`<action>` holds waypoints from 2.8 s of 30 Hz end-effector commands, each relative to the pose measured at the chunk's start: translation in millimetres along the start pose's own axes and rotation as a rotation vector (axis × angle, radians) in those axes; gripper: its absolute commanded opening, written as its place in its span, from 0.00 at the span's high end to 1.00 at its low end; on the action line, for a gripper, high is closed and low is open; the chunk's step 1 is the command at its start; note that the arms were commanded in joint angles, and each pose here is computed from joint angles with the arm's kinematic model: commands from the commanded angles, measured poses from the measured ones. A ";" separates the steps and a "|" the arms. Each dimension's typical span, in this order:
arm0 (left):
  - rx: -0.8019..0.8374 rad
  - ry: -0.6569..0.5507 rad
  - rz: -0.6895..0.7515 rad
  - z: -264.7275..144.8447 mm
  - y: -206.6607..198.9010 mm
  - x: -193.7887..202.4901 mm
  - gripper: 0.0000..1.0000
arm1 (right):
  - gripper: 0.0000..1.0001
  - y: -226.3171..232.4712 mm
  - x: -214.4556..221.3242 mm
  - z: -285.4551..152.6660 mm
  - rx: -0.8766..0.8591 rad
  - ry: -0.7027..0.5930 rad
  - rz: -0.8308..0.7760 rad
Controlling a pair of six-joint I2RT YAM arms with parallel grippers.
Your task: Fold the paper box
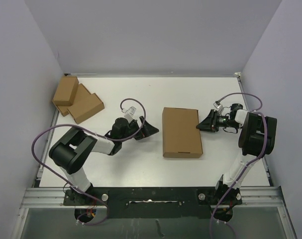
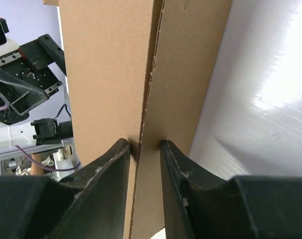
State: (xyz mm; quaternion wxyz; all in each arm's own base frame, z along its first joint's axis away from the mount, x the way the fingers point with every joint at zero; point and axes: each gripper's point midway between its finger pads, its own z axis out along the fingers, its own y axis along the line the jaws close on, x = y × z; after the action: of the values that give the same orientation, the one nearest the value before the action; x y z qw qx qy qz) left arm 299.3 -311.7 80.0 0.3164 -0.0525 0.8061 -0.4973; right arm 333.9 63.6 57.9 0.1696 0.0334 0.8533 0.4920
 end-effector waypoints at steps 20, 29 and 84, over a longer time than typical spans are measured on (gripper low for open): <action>0.084 0.121 0.043 48.4 -14.3 15.9 0.71 | 0.81 -67.5 6.7 -19.2 0.282 0.038 0.001; 0.265 0.159 0.181 72.3 -87.7 25.3 0.71 | 0.81 -55.4 2.4 -14.4 0.313 0.070 -0.097; -0.029 0.063 0.383 1.6 -62.8 -37.1 0.71 | 0.81 -40.7 -79.7 -125.6 0.888 -0.025 -0.711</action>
State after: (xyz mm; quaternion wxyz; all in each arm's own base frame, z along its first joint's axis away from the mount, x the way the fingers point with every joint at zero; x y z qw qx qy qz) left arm 321.7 -352.2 136.6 0.3551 0.1238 0.8185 -0.4343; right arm 367.3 -41.4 121.0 0.3345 -0.1909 0.9189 0.0852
